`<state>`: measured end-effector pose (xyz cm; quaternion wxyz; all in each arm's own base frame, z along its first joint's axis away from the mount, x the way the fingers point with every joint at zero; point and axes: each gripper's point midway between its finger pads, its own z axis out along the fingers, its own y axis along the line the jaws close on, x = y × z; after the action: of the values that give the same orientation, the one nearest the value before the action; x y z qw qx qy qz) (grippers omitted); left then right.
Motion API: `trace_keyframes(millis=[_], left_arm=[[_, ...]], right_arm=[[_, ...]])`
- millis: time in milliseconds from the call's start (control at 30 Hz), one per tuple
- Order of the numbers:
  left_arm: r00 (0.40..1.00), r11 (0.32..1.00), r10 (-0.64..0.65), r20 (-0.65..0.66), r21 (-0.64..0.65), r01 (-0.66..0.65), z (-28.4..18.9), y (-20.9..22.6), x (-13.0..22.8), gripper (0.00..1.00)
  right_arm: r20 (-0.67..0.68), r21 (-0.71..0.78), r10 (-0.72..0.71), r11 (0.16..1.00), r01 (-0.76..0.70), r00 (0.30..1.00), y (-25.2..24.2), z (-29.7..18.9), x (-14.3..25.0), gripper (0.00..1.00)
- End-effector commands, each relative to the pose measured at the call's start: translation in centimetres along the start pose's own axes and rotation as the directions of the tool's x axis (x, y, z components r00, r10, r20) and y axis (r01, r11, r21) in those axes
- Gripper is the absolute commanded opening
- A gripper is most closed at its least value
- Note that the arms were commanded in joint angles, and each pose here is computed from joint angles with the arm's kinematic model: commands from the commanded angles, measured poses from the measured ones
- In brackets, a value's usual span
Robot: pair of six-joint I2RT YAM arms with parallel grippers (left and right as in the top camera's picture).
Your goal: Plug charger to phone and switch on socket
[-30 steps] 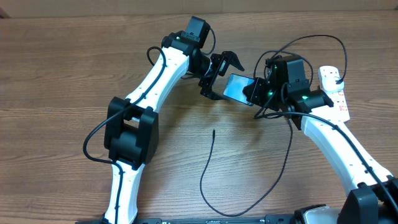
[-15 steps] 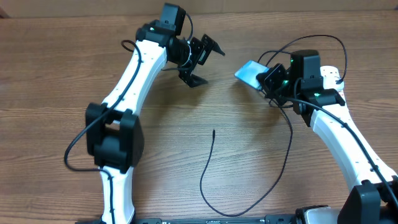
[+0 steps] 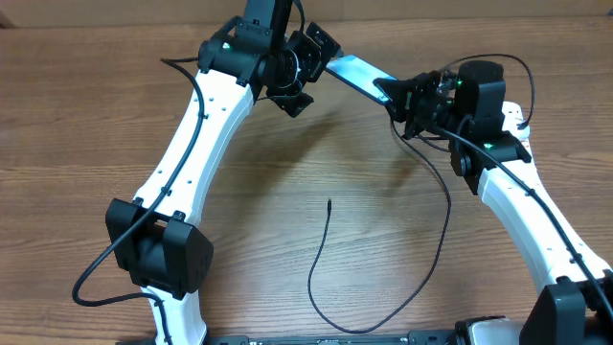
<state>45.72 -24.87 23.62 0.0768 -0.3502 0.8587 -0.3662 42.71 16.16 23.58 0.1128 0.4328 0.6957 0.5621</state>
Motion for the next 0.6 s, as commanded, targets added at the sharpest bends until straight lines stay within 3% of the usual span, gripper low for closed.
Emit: trace_keyframes(millis=[0, 300, 433, 567], left_arm=[[0.995, 0.995, -0.097, 0.033, 0.043, 0.095, -1.2, -1.3, -0.2, 1.00], [0.976, 0.975, -0.215, 0.028, 0.060, 0.213, -1.2, -1.7, -0.3, 1.00], [0.976, 0.975, -0.215, 0.030, 0.060, 0.213, -1.2, -1.7, -0.3, 0.91], [0.975, 0.974, -0.222, 0.029, 0.060, 0.220, -1.2, -1.7, -0.3, 0.88]], right_arm=[[-0.097, -0.021, 0.062, 0.998, -0.064, 0.993, 1.4, -0.4, 1.9, 0.04], [-0.202, -0.007, 0.157, 0.987, -0.162, 0.967, 1.9, -0.7, 3.7, 0.04], [-0.251, 0.000, 0.173, 0.984, -0.179, 0.952, 2.1, -0.9, 4.6, 0.04], [-0.255, 0.008, 0.195, 0.980, -0.200, 0.947, 2.1, -0.9, 4.7, 0.04]])
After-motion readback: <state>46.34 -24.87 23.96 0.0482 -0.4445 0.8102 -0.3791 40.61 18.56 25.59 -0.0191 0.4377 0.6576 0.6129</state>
